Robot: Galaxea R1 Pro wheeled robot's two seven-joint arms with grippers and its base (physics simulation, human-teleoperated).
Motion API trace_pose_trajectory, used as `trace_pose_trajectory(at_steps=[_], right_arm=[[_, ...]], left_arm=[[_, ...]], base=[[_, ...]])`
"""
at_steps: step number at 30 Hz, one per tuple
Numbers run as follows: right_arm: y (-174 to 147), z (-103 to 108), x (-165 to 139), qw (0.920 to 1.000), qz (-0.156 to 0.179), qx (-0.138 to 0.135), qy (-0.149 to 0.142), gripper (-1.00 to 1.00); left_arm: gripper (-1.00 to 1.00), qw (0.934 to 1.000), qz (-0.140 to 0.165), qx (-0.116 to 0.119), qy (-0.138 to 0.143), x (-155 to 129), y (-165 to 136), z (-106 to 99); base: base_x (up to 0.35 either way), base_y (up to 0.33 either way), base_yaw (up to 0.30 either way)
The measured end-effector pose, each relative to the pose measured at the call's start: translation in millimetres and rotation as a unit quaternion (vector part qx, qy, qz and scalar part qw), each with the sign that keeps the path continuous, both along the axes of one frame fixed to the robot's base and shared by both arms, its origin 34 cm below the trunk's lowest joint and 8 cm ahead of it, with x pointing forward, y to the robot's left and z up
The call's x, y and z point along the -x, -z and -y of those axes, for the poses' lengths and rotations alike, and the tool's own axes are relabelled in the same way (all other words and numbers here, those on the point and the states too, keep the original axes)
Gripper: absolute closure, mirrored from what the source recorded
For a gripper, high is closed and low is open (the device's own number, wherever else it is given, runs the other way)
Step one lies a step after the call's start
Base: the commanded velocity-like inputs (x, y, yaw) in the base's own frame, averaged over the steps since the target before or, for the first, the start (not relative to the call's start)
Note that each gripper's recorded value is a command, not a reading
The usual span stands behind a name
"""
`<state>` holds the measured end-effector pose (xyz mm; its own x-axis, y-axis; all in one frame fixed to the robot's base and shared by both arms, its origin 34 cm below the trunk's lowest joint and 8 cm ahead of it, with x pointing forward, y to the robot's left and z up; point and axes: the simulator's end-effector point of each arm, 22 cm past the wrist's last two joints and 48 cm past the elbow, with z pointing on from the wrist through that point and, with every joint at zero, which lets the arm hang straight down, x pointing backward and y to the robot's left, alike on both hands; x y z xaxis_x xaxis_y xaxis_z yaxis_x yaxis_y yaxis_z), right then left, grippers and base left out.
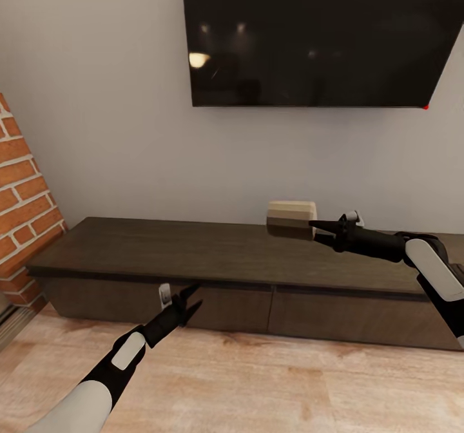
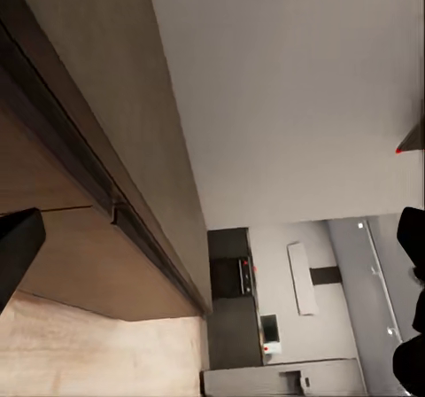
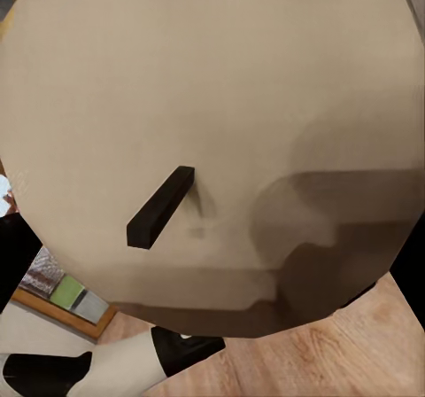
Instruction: Place each of the two pumpkins and all three candles from the living room inside a cabinet in the living room (use any cabinet), then make sure every cabinet is closed, and position the cauldron so it is next to a table in the living room.
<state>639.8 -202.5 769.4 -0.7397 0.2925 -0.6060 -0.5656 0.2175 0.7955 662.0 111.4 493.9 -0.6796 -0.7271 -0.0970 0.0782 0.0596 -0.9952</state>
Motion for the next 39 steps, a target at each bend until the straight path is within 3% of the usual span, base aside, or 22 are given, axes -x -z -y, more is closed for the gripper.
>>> trace_pose_trajectory(at_steps=[9, 15, 17, 26, 29, 39], right_arm=[[-2.0, -2.3, 2.9, 1.0000, 0.001, -0.006, -0.008, 1.00], [17.9, -11.6, 3.7, 0.9995, -0.016, -0.005, -0.026, 1.00], [17.0, -12.9, 5.5, 0.9991, -0.017, -0.018, -0.035, 1.00], [37.3, -13.1, -2.2, 0.9985, -0.033, -0.021, -0.038, 1.00], [36.6, -14.5, 0.3, 0.9975, -0.034, -0.038, -0.050, 1.00], [43.2, -14.2, 6.5, 0.9966, -0.041, -0.046, -0.054, 1.00]], left_arm=[[-1.00, 0.9999, 0.013, 0.007, 0.002, 0.3, -6.8, 1.0], [-1.00, 1.0000, 0.000, 0.005, 0.002, 0.7, 8.6, 1.1], [-1.00, 1.0000, -0.004, 0.005, 0.002, 0.9, 13.6, 1.0], [-1.00, 0.9997, -0.022, 0.005, 0.001, 2.0, 36.1, -0.7], [-1.00, 0.9996, -0.029, 0.004, 0.001, 2.7, 43.6, -0.9], [-1.00, 0.9996, -0.028, 0.005, 0.001, 2.5, 43.3, -1.4]], base=[[0.001, -0.002, 0.000], [0.000, 0.000, 0.000], [0.000, 0.000, 0.000], [0.000, 0.000, 0.000], [0.000, 0.000, -0.003], [0.000, 0.000, -0.210]])
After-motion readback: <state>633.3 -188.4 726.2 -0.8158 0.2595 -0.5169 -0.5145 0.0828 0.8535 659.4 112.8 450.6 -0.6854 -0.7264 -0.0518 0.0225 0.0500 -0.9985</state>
